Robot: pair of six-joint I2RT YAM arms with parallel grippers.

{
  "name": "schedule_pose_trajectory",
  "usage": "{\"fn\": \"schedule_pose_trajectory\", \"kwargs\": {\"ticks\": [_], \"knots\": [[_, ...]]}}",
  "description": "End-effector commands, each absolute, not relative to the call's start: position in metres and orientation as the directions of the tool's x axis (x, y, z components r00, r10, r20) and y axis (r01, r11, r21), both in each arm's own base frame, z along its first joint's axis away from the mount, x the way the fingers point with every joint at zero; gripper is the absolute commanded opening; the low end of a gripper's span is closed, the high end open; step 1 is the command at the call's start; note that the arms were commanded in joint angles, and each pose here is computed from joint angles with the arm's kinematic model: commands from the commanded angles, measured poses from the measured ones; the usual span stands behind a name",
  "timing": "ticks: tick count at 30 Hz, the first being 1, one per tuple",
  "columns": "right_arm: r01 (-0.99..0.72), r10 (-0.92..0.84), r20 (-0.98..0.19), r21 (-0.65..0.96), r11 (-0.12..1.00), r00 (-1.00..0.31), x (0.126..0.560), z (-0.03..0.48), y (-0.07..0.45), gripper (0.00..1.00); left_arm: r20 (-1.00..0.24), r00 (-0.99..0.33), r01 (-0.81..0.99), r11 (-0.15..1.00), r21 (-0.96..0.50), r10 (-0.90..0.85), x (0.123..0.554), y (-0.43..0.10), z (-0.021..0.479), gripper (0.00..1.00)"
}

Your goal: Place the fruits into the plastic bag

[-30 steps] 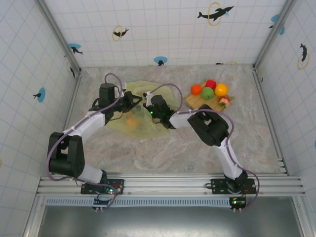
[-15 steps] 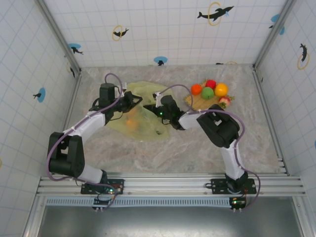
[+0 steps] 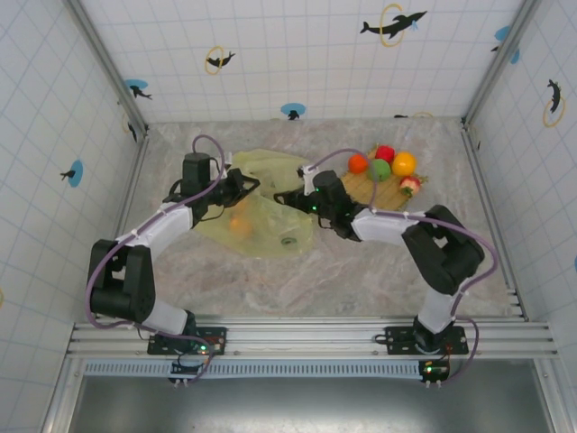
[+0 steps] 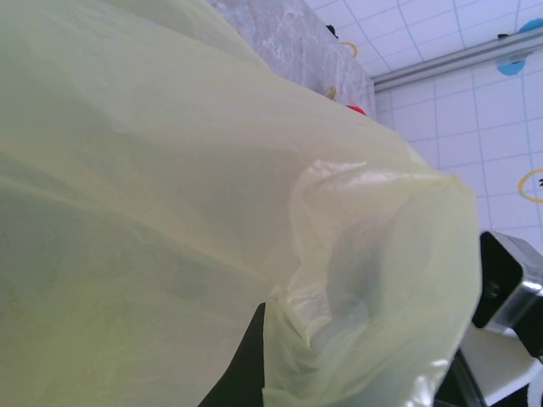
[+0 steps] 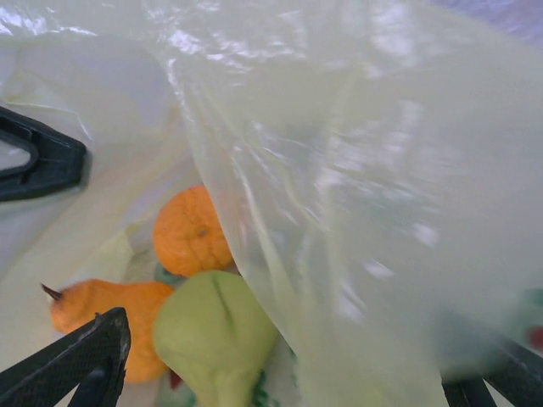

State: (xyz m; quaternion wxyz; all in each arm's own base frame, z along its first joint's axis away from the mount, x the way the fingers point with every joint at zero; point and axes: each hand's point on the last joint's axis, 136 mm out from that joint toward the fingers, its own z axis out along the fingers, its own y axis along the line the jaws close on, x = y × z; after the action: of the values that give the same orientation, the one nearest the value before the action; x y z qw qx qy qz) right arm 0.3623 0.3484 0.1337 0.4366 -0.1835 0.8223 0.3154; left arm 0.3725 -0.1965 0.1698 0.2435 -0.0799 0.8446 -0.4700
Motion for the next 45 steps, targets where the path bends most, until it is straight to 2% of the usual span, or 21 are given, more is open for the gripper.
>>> {"fn": "schedule_pose_trajectory", "kwargs": {"ticks": [1,9,17,22,29,37,45], "knots": [[-0.550,-0.068,-0.853,0.271,0.790,-0.517,0.358,0.137,0.318,0.94,-0.346,-0.869,0.098,0.562,-0.822,-0.354,0.375,-0.192,0.165,0.00],[-0.494,-0.038,-0.893,0.213,0.843,-0.449,0.347,0.161,0.272,0.94,-0.350,-0.871,0.103,0.569,-0.816,-0.345,0.375,-0.192,0.162,0.00],[-0.284,-0.056,-0.912,0.067,0.957,-0.405,0.360,0.168,0.202,0.96,-0.323,-0.891,0.110,0.541,-0.834,-0.318,0.373,-0.198,0.161,0.00],[-0.168,-0.125,-0.886,-0.054,0.984,-0.446,0.372,0.156,0.160,0.97,-0.325,-0.892,0.114,0.539,-0.835,-0.315,0.373,-0.199,0.163,0.00],[-0.045,-0.129,-0.823,-0.125,0.991,-0.553,0.398,0.135,0.106,0.98,-0.322,-0.893,0.114,0.534,-0.838,-0.314,0.372,-0.199,0.164,0.00],[0.074,-0.207,-0.714,-0.341,0.937,-0.668,0.414,0.123,0.056,0.99,-0.318,-0.893,0.111,0.529,-0.841,-0.318,0.372,-0.199,0.165,0.00],[0.121,-0.147,-0.615,-0.372,0.920,-0.775,0.425,0.097,0.014,1.00,-0.320,-0.892,0.115,0.523,-0.844,-0.320,0.371,-0.200,0.169,0.00]]}}
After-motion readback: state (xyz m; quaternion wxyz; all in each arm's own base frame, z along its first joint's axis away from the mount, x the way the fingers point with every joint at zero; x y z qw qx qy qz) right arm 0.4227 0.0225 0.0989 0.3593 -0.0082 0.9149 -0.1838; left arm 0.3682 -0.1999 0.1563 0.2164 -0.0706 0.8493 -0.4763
